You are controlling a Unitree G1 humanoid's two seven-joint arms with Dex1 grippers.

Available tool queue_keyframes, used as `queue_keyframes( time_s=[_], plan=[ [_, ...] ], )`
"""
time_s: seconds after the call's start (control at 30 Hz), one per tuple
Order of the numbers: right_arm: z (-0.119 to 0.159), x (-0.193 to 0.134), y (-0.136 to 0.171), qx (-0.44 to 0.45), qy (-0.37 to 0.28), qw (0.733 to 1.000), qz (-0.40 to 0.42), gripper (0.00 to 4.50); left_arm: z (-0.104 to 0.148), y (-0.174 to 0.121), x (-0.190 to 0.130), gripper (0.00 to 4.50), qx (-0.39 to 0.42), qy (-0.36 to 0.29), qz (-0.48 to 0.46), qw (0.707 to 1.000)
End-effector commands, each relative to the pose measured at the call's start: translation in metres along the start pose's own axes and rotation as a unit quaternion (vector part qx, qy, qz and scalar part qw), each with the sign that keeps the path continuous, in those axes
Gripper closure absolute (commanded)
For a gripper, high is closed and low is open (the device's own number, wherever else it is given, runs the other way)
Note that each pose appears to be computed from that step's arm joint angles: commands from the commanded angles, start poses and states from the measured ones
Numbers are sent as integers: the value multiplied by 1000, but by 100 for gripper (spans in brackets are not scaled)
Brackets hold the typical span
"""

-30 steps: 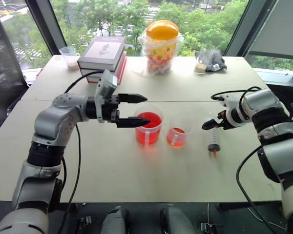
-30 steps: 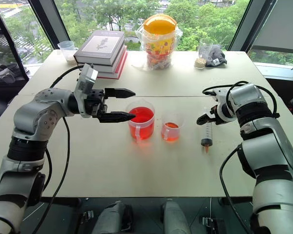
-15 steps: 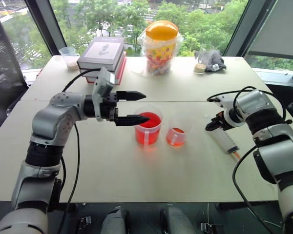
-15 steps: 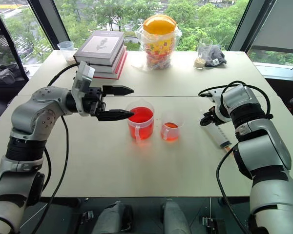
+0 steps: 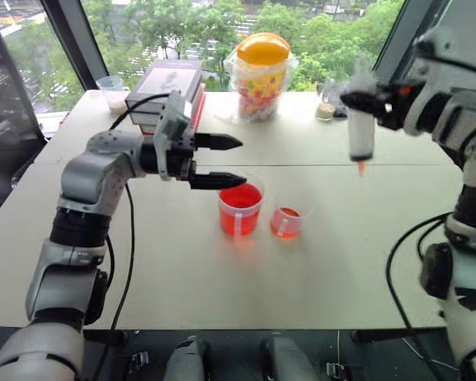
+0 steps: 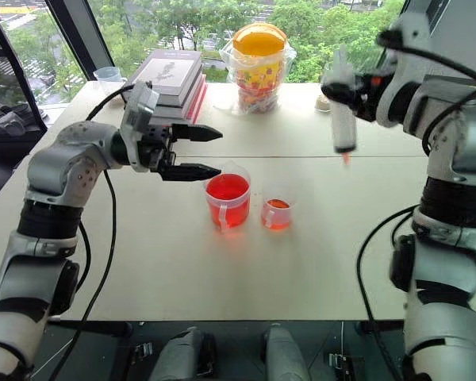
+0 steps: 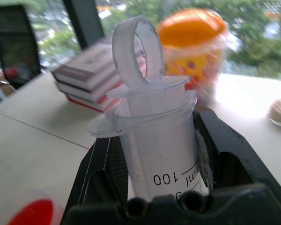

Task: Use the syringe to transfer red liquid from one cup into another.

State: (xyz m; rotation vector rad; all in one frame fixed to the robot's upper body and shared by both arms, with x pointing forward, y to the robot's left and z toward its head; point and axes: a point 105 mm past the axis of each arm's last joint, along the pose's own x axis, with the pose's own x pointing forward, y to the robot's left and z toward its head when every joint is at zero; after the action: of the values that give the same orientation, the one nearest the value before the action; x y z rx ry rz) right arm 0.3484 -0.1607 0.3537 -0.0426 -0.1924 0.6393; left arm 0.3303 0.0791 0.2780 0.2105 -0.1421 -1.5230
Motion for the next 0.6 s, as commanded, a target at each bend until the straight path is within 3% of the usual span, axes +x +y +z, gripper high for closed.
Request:
queue_keyframes(
  time_s=[0.03,0.23,0.6],
  plan=[
    [28,2,39,13,-133,989,56,292,11,7,-1,0,21,-6,-1,1000],
    [4,25,82,52,-186,976,100,292,18,15,-12,0,33,2,13,999],
    [-88,38,112,52,-127,984,112,292,26,23,-39,0,42,25,63,997]
  ],
)
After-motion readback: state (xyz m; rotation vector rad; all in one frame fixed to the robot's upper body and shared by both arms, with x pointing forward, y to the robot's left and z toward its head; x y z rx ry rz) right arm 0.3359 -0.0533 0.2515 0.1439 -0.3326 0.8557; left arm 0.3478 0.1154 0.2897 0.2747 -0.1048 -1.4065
